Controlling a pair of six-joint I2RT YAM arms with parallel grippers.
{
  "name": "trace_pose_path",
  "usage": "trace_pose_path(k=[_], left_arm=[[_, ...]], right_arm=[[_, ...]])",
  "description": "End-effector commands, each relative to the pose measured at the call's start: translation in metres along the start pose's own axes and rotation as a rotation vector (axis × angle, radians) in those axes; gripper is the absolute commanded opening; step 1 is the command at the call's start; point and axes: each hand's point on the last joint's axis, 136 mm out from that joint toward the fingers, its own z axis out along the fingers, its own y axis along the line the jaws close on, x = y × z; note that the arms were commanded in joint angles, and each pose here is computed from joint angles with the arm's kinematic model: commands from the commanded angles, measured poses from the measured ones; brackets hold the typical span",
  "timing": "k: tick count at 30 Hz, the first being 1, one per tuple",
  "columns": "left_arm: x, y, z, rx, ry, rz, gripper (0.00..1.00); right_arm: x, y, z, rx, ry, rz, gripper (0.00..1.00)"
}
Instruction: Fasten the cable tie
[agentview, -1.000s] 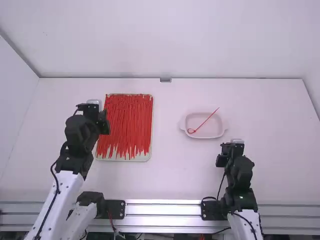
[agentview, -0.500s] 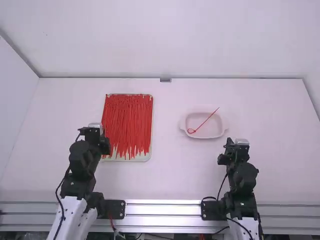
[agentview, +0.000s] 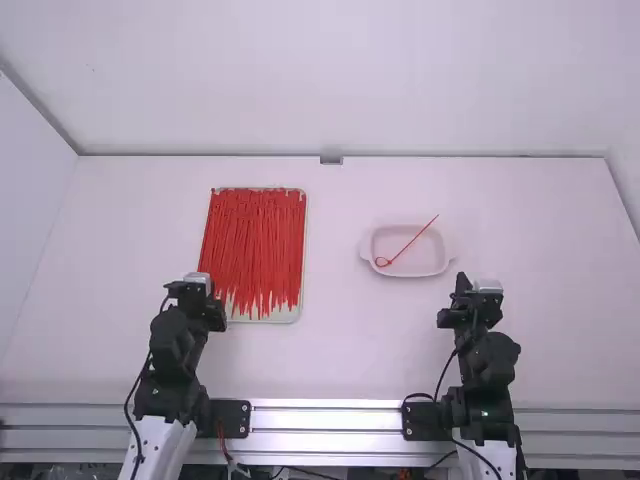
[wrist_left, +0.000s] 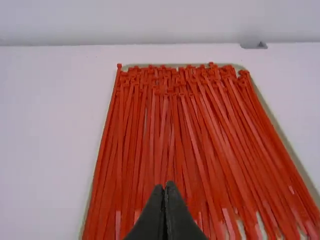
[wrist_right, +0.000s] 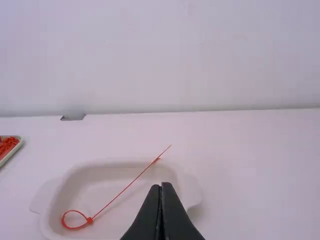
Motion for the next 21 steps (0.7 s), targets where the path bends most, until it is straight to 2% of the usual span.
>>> trace_pose_path(k=[1, 21], left_arm=[[0.003, 0.001, 0.0, -0.005, -0.015, 0.0, 0.0], [-0.042, 0.001, -0.018, -0.005, -0.23, 0.001, 0.0]], right_arm=[[0.005, 0.001, 0.0, -0.002, 0.009, 0.003, 0.0], [0.005, 0.001, 0.0, -0.002, 0.009, 0.003, 0.0]])
